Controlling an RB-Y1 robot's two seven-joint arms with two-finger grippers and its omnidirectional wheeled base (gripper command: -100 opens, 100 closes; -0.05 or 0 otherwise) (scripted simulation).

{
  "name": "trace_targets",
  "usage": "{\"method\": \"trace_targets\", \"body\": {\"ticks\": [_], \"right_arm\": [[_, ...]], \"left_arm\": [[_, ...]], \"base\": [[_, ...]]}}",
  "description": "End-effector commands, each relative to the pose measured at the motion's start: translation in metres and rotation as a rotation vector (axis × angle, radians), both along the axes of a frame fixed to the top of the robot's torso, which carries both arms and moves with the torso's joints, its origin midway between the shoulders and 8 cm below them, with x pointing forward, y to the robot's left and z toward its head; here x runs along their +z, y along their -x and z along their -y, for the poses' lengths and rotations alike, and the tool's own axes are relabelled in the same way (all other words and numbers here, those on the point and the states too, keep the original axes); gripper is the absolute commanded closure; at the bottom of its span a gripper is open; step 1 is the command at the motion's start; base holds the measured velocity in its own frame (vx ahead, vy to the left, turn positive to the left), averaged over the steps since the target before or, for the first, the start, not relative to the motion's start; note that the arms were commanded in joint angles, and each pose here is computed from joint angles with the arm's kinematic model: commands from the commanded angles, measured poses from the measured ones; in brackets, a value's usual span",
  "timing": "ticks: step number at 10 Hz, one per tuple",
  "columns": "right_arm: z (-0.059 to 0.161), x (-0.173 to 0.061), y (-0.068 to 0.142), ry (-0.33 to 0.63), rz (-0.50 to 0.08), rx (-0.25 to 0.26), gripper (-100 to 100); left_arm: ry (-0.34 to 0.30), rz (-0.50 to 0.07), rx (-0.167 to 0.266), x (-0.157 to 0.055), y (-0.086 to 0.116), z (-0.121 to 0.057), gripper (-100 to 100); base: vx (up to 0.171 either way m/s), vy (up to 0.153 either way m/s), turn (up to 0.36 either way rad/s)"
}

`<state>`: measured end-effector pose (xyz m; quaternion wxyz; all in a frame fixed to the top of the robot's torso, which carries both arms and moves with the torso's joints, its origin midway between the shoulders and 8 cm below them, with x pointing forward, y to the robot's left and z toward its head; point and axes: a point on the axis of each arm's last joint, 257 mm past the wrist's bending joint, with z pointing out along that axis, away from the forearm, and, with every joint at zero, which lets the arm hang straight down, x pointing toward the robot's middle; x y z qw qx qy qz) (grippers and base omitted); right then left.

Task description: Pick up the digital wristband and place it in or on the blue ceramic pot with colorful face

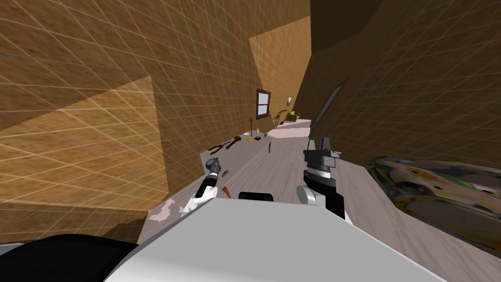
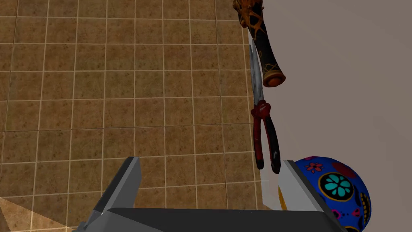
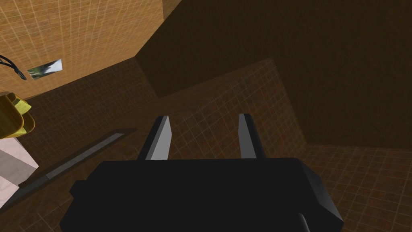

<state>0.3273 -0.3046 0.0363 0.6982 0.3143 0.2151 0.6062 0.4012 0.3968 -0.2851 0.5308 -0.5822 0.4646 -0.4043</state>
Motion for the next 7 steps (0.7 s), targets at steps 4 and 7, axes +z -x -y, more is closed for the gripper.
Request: {"method": "trace_targets", "body": {"ticks": [4,7], "right_arm": [[0.0,0.0,0.0,0.0,0.0,0.0,0],[0.0,0.0,0.0,0.0,0.0,0.0,0]], "left_arm": [[0.084,-0.139,0.062,-0.061,0.014,-0.027,-100],[0.138,-0.227,0.105,-0.099,0.027,-0.043,-100]], "base": [[0.085,-0.04,0.027],[0.086,-0.036,0.025]]}}
